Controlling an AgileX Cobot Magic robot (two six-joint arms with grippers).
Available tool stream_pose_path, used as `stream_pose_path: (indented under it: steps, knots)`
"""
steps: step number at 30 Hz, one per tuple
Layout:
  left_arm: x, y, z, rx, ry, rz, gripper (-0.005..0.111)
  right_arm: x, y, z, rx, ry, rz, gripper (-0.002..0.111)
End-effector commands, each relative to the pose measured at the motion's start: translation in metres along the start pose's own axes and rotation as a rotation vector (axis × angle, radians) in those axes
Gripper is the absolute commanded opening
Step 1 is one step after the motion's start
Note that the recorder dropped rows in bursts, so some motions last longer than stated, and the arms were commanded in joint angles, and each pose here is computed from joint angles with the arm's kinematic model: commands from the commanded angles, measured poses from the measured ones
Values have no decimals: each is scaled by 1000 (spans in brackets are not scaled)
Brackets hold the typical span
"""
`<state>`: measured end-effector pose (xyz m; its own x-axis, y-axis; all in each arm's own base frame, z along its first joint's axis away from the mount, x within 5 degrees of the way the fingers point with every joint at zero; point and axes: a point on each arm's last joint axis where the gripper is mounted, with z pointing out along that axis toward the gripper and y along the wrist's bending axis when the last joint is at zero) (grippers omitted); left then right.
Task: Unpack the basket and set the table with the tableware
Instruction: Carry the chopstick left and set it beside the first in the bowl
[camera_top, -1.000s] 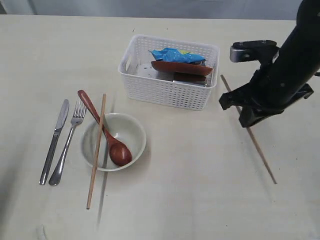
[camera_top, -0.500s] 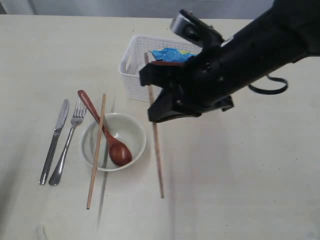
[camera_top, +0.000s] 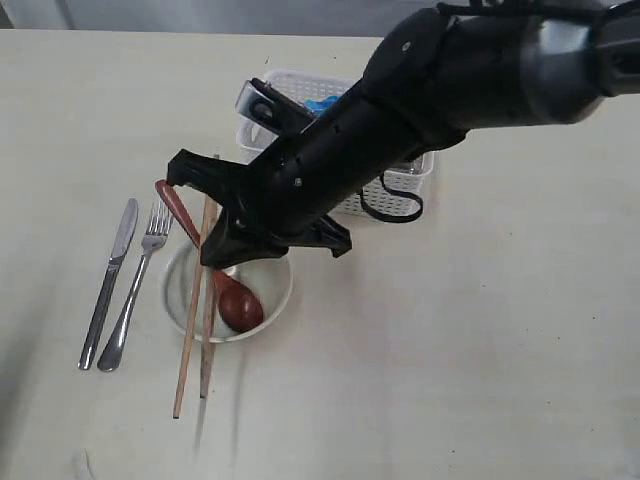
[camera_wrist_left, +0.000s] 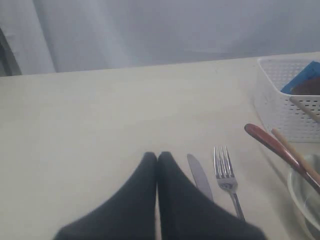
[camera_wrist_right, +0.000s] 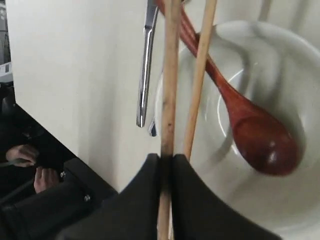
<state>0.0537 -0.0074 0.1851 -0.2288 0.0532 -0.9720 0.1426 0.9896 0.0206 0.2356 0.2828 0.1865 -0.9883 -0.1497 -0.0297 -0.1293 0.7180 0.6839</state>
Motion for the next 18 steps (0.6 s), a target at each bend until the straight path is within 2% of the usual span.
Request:
stream_pose_path:
  steps: [1, 9, 18]
  knots:
    - [1, 0, 0, -1, -3, -11, 0, -8, -10, 15, 9, -22, 60, 0]
    - [1, 0, 0, -1, -3, -11, 0, -10, -22, 31, 32, -1, 109, 0]
    - [1, 0, 0, -1, -3, -11, 0, -10, -25, 35, 38, 10, 45, 0]
